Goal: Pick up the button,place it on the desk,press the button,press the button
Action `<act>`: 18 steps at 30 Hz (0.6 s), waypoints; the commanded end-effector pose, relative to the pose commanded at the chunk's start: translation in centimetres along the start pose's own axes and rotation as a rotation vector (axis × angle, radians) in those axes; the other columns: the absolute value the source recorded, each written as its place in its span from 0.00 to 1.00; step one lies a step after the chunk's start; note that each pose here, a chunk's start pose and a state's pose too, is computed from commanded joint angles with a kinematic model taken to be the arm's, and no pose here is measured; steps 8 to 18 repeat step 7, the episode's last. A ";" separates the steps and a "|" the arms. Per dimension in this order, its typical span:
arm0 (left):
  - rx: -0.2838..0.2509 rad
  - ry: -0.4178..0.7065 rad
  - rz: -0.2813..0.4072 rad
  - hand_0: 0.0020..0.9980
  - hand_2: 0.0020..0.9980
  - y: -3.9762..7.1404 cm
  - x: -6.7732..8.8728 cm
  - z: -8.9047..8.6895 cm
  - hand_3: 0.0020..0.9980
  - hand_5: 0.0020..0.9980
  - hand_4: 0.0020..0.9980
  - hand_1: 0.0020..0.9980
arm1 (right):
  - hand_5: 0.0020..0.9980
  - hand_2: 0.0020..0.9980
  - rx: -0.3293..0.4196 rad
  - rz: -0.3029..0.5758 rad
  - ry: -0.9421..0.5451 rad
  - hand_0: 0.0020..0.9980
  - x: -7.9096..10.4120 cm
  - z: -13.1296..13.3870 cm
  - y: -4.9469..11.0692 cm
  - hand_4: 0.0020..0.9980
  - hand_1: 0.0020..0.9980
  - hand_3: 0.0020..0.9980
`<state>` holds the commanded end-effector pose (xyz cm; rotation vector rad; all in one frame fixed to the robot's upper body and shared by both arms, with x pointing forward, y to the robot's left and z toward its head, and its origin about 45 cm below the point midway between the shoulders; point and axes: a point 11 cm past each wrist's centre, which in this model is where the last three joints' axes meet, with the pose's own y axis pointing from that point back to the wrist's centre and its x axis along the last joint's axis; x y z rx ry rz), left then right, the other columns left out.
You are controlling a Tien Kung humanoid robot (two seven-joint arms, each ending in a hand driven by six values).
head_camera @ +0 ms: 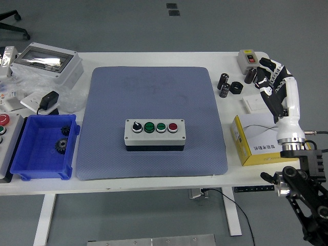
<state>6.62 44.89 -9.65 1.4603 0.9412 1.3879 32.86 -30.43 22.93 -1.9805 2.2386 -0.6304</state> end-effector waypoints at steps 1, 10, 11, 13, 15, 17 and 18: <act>0.000 0.000 0.000 0.67 0.50 0.0 0.0 0.0 0.56 0.00 0.28 0.55 | 0.60 0.75 0.001 0.002 -0.002 0.79 0.1 0.0 0.0 0.72 0.73 0.72; 0.004 0.004 0.007 0.67 0.50 0.0 0.2 0.0 0.56 0.00 0.29 0.55 | 0.61 0.75 -0.003 0.008 -0.014 0.79 0.1 0.1 -0.1 0.72 0.73 0.72; 0.004 0.004 0.007 0.67 0.50 0.0 0.2 0.0 0.56 0.00 0.29 0.55 | 0.61 0.75 -0.003 0.008 -0.014 0.79 0.1 0.1 -0.1 0.72 0.73 0.72; 0.004 0.004 0.007 0.67 0.50 0.0 0.2 0.0 0.56 0.00 0.29 0.55 | 0.61 0.75 -0.003 0.008 -0.014 0.79 0.1 0.1 -0.1 0.72 0.73 0.72; 0.004 0.004 0.007 0.67 0.50 0.0 0.2 0.0 0.56 0.00 0.29 0.55 | 0.61 0.75 -0.003 0.008 -0.014 0.79 0.1 0.1 -0.1 0.72 0.73 0.72; 0.004 0.004 0.007 0.67 0.50 0.0 0.2 0.0 0.56 0.00 0.29 0.55 | 0.61 0.75 -0.003 0.008 -0.014 0.79 0.1 0.1 -0.1 0.72 0.73 0.72; 0.004 0.004 0.007 0.67 0.50 0.0 0.2 0.0 0.56 0.00 0.29 0.55 | 0.61 0.75 -0.003 0.008 -0.014 0.79 0.1 0.1 -0.1 0.72 0.73 0.72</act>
